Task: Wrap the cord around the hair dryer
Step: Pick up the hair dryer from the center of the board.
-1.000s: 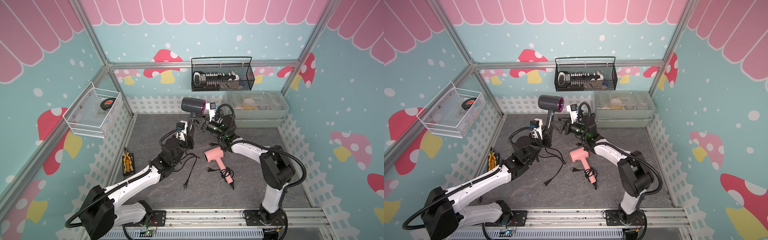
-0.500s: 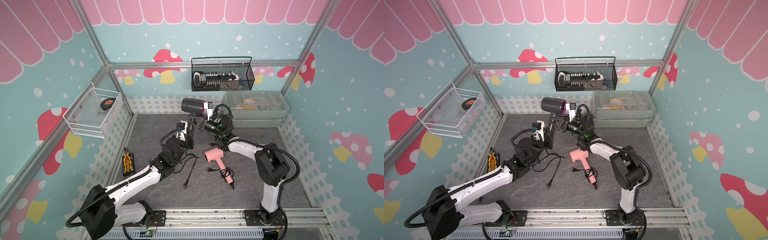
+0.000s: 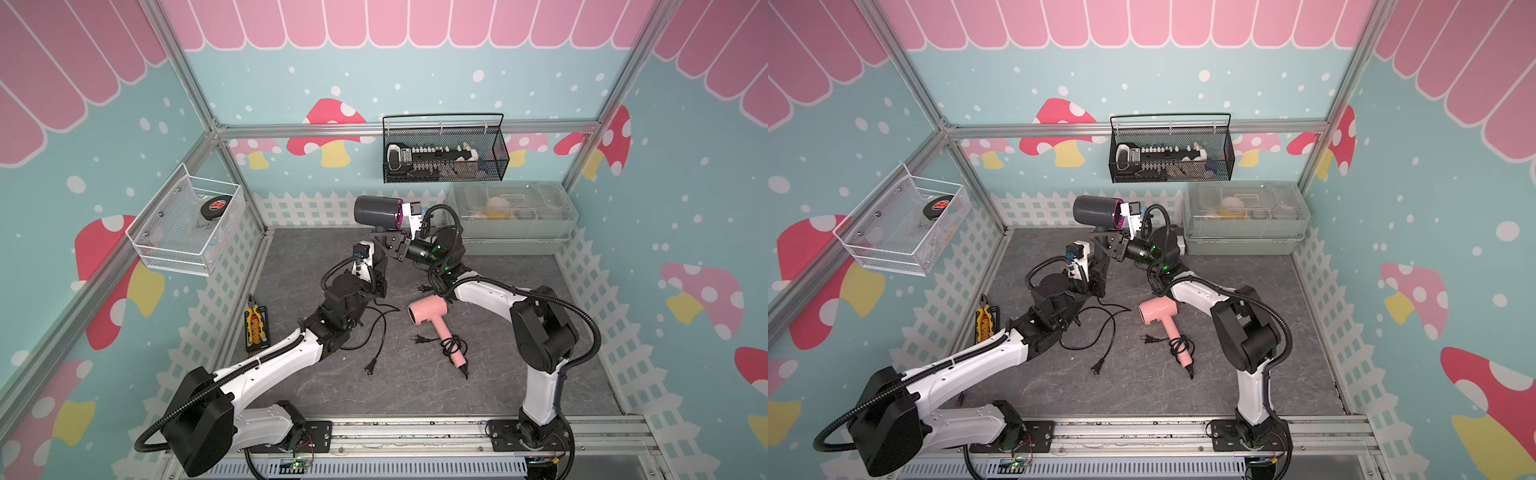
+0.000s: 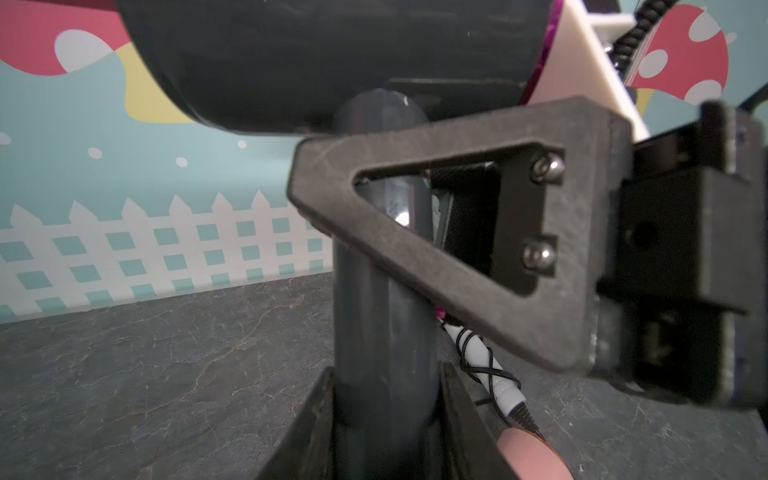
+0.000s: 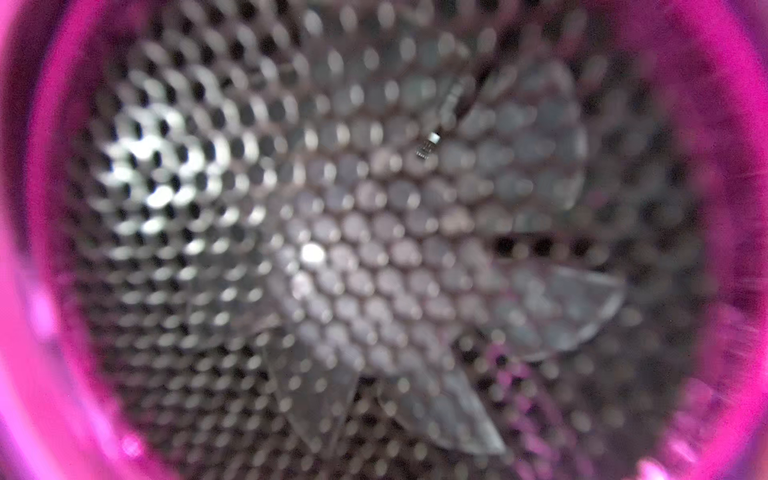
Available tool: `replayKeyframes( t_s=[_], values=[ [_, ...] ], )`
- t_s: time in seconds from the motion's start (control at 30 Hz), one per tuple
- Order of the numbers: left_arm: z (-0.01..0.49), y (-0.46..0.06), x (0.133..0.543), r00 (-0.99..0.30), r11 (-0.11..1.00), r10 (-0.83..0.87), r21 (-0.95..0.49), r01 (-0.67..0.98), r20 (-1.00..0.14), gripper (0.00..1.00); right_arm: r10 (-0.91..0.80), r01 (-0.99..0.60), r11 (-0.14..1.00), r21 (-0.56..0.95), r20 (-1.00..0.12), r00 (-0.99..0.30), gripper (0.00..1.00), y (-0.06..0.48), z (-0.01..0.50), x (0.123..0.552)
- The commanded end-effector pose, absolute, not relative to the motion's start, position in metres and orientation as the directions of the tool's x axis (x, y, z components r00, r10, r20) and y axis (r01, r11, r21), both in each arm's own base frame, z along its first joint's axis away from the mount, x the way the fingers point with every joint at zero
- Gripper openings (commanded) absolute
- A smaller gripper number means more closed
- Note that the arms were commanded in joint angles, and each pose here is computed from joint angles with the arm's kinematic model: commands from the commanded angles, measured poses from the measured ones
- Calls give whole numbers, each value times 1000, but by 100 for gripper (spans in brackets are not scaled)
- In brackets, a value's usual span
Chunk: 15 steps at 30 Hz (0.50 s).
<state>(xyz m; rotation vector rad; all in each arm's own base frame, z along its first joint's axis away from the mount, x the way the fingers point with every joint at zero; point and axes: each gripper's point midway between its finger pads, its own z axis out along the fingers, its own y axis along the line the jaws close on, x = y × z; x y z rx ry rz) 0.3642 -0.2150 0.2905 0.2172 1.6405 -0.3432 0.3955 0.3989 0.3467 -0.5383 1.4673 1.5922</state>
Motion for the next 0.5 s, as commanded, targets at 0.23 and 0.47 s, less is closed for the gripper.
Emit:
replayKeyframes(
  t_s=[0.23, 0.47],
  values=[
    [355, -146, 369, -157, 926, -92, -142, 350, -983, 89, -164, -902, 215, 375, -896, -412, 2, 351, 316, 438],
    [362, -127, 349, -250, 847, -13, -144, 512, -968, 92, -367, -950, 56, 307, -879, -305, 1, 339, 308, 391]
  ],
)
